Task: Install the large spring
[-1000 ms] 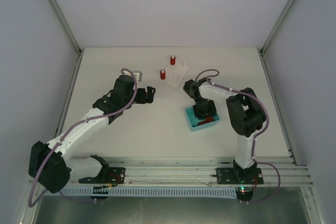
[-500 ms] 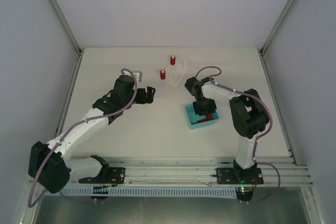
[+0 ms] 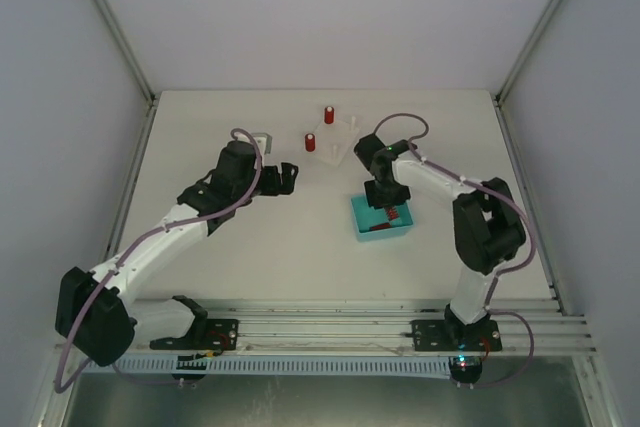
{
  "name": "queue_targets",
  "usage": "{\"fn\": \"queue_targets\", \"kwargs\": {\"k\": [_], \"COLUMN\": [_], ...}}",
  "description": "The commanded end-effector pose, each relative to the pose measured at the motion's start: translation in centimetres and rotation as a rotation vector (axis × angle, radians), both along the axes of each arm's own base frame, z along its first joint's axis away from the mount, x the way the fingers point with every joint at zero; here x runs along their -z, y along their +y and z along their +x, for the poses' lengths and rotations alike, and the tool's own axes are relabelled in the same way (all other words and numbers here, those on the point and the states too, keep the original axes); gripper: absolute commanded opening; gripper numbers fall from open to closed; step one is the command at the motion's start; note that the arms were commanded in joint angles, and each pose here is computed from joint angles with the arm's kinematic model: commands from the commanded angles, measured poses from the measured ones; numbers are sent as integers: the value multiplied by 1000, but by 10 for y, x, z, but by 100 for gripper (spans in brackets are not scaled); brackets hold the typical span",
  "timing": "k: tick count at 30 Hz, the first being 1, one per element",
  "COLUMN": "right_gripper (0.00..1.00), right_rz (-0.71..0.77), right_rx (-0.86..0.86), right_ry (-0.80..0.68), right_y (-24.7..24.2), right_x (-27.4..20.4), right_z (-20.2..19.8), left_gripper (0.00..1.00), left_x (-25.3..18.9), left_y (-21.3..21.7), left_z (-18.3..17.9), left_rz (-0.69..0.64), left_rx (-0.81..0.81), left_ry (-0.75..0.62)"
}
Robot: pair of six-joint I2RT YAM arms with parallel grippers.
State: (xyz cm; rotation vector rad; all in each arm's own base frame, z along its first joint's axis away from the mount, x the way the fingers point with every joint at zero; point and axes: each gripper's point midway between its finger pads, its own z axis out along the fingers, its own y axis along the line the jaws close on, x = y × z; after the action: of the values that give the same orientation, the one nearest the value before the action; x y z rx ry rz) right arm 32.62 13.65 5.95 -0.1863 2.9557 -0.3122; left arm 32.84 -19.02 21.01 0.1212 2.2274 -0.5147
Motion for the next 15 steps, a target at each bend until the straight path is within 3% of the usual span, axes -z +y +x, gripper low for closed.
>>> {"fn": "queue_targets", "kwargs": {"k": [1, 2, 7, 12, 15], "right_gripper": [22, 22, 20, 20, 19], "right_rz": [73, 92, 156, 286, 375], "right_rx": [7, 7, 26, 106, 162], "right_ry": [-108, -129, -206, -292, -327], "right_y": [6, 7, 10, 19, 26], "right_x": [-47, -55, -87, -125, -143], "right_z": [8, 9, 10, 9, 4], "left_gripper": [99, 100, 85, 58, 56], "left_x": [-19, -20, -35, -39, -43], "left_y": [-17, -24, -53, -74, -94], "left_z": [6, 4, -2, -6, -15], "left_rz": [-118, -150, -263, -360, -380], "left_rx": [42, 79, 228, 294, 358], "left_ry": [-7, -4, -40, -76, -116]}}
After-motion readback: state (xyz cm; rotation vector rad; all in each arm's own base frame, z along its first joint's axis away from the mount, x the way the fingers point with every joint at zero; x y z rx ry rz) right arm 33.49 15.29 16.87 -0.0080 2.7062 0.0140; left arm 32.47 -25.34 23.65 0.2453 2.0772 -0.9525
